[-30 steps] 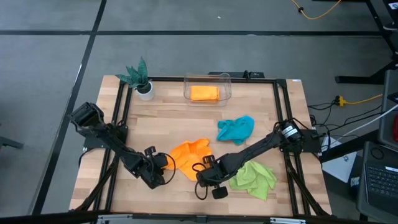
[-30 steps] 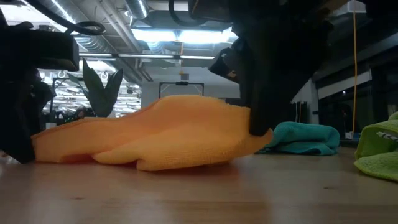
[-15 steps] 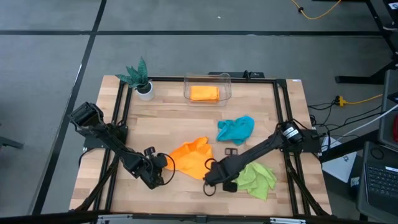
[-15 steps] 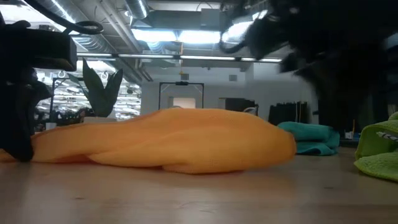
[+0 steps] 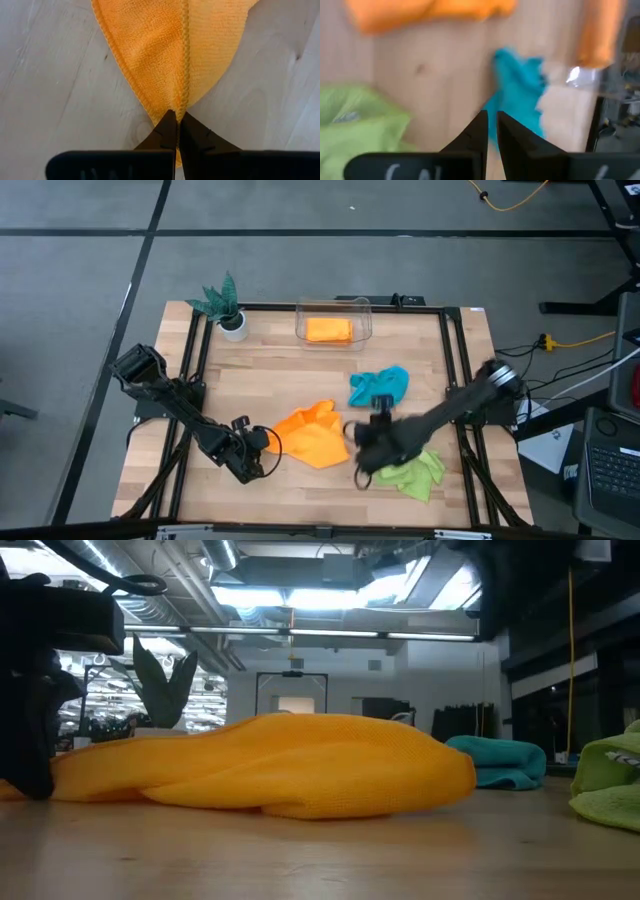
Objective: Fold microfiber towels
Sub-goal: Fold the orange microfiber towel
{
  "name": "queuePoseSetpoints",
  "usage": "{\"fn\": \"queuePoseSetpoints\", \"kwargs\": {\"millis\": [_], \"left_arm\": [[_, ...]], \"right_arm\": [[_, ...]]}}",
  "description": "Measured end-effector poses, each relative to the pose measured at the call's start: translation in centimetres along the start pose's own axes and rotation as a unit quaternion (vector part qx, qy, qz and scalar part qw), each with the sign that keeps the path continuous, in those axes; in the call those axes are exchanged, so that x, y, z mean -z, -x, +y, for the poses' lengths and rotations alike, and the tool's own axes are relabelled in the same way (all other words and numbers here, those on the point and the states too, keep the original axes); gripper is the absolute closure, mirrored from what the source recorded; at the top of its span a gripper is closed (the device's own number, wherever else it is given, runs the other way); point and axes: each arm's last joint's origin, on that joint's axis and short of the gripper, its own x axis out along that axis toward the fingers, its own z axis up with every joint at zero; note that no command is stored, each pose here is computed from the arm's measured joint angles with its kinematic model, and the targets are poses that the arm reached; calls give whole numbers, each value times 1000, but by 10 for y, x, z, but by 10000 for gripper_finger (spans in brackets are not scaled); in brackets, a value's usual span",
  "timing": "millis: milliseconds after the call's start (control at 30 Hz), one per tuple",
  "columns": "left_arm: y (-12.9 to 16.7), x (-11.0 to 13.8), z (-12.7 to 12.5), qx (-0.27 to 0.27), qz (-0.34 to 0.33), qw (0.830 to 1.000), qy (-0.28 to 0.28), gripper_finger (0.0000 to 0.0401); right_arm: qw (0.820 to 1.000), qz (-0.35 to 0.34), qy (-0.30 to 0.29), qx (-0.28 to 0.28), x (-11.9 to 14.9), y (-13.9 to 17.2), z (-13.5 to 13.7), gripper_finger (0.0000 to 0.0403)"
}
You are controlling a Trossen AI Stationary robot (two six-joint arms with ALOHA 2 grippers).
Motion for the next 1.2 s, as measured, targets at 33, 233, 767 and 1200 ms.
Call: {"fn": "queuePoseSetpoints", "kwargs": {"millis": [33,233,767,1200], "left_arm": [[0,0,0,1,0,1000,0,401],[0,-1,-1,5,-3,1000,3,401],[0,-1,-1,7,-7,1000,5,401],[-1,-1,-2,6,-8,1000,15,401]], "right_arm": [[1000,-26,-17,-1,3,3,-11,361],[967,-203,-132,-81,2,-9,-54,361],[918,-319,-134,-194,-57,-94,-72,316],[888,-280,-58,-359,-69,-134,-23,225]]}}
